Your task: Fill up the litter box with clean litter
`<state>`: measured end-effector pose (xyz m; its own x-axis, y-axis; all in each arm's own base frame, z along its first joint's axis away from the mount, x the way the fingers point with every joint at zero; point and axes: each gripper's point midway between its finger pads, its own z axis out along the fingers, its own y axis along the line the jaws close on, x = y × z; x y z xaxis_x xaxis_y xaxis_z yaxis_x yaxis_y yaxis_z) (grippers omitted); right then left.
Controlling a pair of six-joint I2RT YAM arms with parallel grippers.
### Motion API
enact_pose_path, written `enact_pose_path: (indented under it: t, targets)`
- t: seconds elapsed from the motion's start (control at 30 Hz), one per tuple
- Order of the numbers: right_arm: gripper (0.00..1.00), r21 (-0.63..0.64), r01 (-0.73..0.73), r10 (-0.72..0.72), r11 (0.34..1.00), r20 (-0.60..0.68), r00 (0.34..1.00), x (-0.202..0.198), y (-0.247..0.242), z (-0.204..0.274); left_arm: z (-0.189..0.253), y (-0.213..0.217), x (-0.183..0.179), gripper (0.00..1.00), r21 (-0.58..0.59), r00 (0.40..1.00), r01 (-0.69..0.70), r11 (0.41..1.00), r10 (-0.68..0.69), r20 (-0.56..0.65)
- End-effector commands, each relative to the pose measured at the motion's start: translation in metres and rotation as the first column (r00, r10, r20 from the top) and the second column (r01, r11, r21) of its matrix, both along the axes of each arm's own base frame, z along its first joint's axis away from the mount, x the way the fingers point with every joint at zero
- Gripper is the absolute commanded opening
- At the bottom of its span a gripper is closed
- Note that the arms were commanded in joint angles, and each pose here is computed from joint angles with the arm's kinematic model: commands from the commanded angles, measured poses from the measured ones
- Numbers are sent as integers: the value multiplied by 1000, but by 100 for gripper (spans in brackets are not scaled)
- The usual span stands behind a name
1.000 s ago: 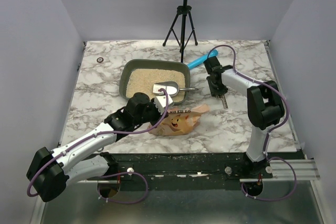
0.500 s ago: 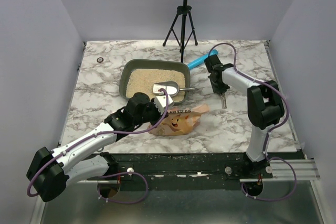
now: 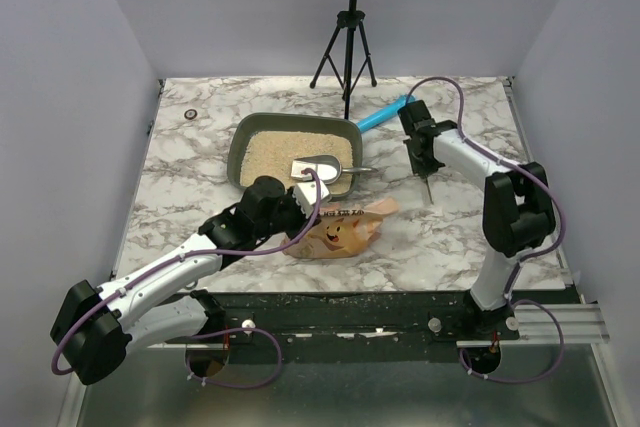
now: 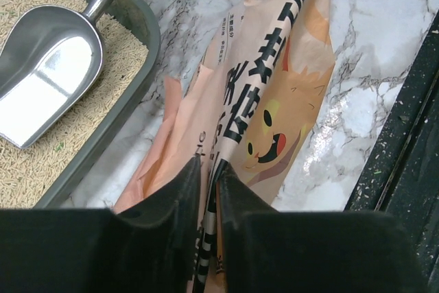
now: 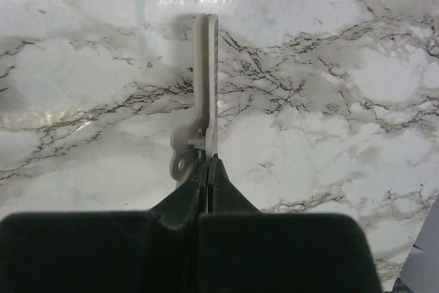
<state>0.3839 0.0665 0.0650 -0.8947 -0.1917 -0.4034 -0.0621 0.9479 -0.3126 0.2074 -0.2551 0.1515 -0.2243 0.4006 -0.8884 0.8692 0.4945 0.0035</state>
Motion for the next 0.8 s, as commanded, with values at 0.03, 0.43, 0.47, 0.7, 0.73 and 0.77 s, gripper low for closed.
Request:
enact_pose_path:
  t: [0.03,0.43,0.47,0.7,0.73,0.77]
  targets:
    - [0,68,-1,-8,998,123,992,5,6,37,16,-1,1,33,-8,999,12,1000,-11,37]
    - [0,249,-117,18,962,367,930,-3,28,143,71,10,3,48,-38,985,6,999,1,172]
    - [1,279,-159,33,947,408,913,-5,35,159,82,11,4,48,-47,982,0,999,9,187]
    - [0,423,-535,222,731,595,773,-50,105,240,172,5,1,49,-212,986,-41,976,74,148]
    - [1,429,-579,236,693,624,745,-59,110,252,179,3,2,49,-220,988,-47,974,78,135]
    - [0,440,-627,253,643,651,716,-69,118,263,186,0,1,49,-231,989,-36,972,67,129]
